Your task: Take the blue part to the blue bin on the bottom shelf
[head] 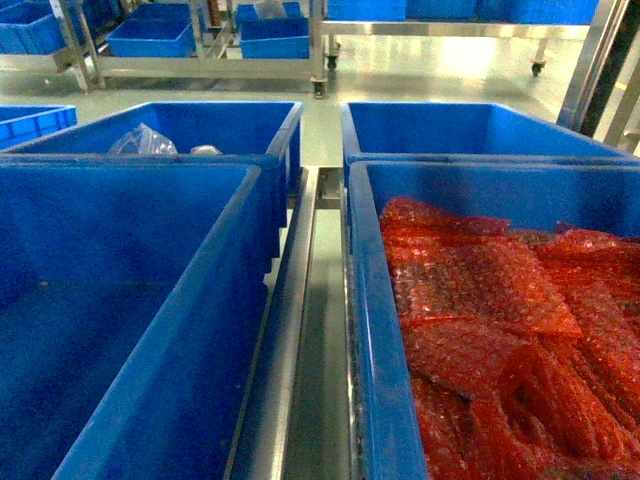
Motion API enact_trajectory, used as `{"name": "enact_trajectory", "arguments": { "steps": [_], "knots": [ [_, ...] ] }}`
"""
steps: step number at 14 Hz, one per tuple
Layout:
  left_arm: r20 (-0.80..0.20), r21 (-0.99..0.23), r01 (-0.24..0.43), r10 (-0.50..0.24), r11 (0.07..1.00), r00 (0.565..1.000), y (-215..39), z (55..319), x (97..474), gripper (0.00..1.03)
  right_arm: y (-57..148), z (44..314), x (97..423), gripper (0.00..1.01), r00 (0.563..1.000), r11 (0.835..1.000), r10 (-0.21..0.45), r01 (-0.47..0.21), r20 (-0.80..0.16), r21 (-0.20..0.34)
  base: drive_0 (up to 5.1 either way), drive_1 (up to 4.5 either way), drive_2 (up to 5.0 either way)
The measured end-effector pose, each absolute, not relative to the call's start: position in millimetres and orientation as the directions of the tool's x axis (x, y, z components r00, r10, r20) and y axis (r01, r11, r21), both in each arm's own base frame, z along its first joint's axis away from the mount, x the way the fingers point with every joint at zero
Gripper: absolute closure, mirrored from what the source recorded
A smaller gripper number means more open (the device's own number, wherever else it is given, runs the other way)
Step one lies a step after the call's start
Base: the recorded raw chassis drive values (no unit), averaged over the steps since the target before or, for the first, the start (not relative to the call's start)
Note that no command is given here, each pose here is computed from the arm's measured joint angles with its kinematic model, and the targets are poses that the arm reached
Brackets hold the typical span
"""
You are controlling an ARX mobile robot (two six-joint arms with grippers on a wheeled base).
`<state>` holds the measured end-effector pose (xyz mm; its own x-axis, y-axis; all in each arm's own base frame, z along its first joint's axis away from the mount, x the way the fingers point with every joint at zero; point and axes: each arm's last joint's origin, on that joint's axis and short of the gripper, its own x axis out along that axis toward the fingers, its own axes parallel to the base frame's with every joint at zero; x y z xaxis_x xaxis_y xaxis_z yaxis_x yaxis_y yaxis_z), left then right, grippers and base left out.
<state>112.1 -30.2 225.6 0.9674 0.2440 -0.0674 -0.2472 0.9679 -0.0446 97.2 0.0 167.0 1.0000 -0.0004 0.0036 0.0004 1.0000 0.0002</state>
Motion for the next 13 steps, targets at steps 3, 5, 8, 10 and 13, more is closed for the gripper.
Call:
{"name": "enact_trajectory", "arguments": {
  "steps": [3,5,8,10,13],
  "knots": [
    [-0.067,-0.045,-0.248,0.244,0.968,0.967,-30.2,225.6,112.1,0.59,0.0,167.0,97.2,0.03,1.0,1.0,0.0,0.0,0.004,0.0,0.0,0.0,0.0],
    [-0.067,-0.045,-0.247,0.244,0.968,0.967,-30.2,225.6,112.1,0.59,0.0,167.0,97.2,0.03,1.0,1.0,0.0,0.0,0.004,0.0,0.0,0.0,0.0],
    [-0.067,-0.045,-0.247,0.244,0.968,0.967,-30.2,225.6,112.1,0.59,0.0,167.0,97.2,0.03,1.0,1.0,0.0,0.0,0.004,0.0,0.0,0.0,0.0],
    [-0.067,-0.045,-0.247,0.244,0.968,0.967,-30.2,225.6,112.1,0.59,0.0,167.0,97.2,0.03,1.0,1.0,0.0,0.0,0.004,0.0,0.0,0.0,0.0],
    [-0.067,-0.045,-0.248,0.244,0.968,0.967,-30.2,225.6,112.1,0.59,0.0,167.0,97.2,0.03,1.0,1.0,0.0,0.0,0.004,0.0,0.0,0.0,0.0]
  ]
}}
